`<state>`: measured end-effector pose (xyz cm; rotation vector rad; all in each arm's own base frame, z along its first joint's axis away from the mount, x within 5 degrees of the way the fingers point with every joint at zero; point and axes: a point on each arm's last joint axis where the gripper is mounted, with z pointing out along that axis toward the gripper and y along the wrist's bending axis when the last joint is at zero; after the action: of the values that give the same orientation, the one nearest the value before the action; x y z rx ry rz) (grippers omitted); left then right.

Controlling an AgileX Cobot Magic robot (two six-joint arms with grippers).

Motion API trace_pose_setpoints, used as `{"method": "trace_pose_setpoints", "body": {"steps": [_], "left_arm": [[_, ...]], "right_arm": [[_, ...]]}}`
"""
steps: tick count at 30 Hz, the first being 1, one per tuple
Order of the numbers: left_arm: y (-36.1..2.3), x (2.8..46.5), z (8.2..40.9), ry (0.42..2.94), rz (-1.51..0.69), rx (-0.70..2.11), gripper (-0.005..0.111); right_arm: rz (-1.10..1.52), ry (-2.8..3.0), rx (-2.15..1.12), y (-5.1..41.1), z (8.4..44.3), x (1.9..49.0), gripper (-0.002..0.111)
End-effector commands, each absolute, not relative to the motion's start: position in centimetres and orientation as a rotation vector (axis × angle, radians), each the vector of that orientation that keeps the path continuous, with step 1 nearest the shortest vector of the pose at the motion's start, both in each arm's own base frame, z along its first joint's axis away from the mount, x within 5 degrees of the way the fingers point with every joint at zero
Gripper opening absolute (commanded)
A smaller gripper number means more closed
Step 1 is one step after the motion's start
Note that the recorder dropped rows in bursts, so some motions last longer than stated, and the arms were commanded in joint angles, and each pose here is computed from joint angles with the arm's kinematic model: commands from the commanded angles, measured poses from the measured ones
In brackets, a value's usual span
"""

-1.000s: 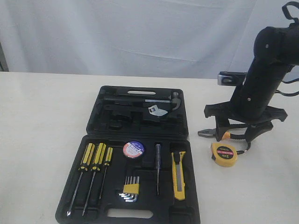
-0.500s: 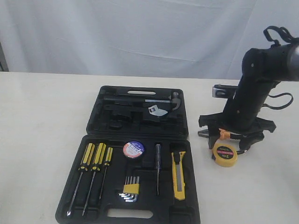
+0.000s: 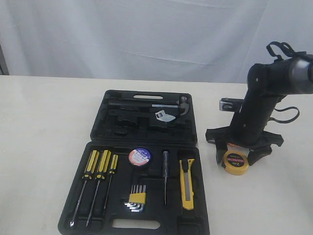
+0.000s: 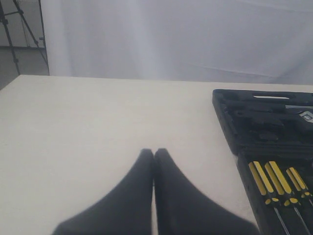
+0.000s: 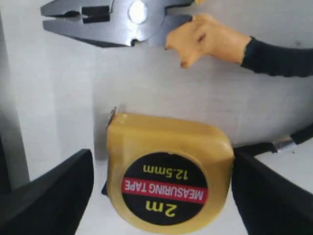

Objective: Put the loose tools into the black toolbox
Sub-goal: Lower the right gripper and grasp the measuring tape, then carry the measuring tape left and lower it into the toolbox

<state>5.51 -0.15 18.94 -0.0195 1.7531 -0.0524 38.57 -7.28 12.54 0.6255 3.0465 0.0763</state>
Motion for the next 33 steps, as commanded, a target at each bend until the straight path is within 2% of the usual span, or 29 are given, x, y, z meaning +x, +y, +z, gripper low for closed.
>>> {"method": "trace_pose_setpoints", "body": {"steps": [1,2,5,7,11,14,25,33], "left_arm": [[-0.2,5.5,18.9,1.753,-0.057,-0.02,0.0],[-0.2,5.5,18.9,1.753,-0.057,-0.02,0.0],[-0.2,5.5,18.9,1.753,-0.057,-0.02,0.0],[-0.2,5.5,18.9,1.753,-0.057,-0.02,0.0],[-0.2,5.5,18.9,1.753,-0.057,-0.02,0.0],[-0.2,5.5,18.9,1.753,-0.057,-0.02,0.0],[-0.2,5.5,18.9,1.753,-0.057,-0.02,0.0],[-0.2,5.5,18.9,1.753,-0.058,-0.022,0.0]], "right_arm": [[0.07,3.036,0.655,-7.6,12.4,38.6,0.073],[0.07,3.038,0.659,-7.6,12.3,38.6,0.072],[0.07,3.056,0.704,-7.5,11.5,38.5,0.056],[0.07,3.062,0.752,-7.5,11.0,38.5,0.051],[0.05,3.07,0.799,-7.6,10.7,38.3,0.025],[0.049,3.055,0.793,-7.6,11.3,38.3,0.0],[0.071,2.915,0.719,-7.0,17.6,38.1,-0.001],[0.11,2.837,0.566,-3.0,20.4,41.3,-0.001]]}}
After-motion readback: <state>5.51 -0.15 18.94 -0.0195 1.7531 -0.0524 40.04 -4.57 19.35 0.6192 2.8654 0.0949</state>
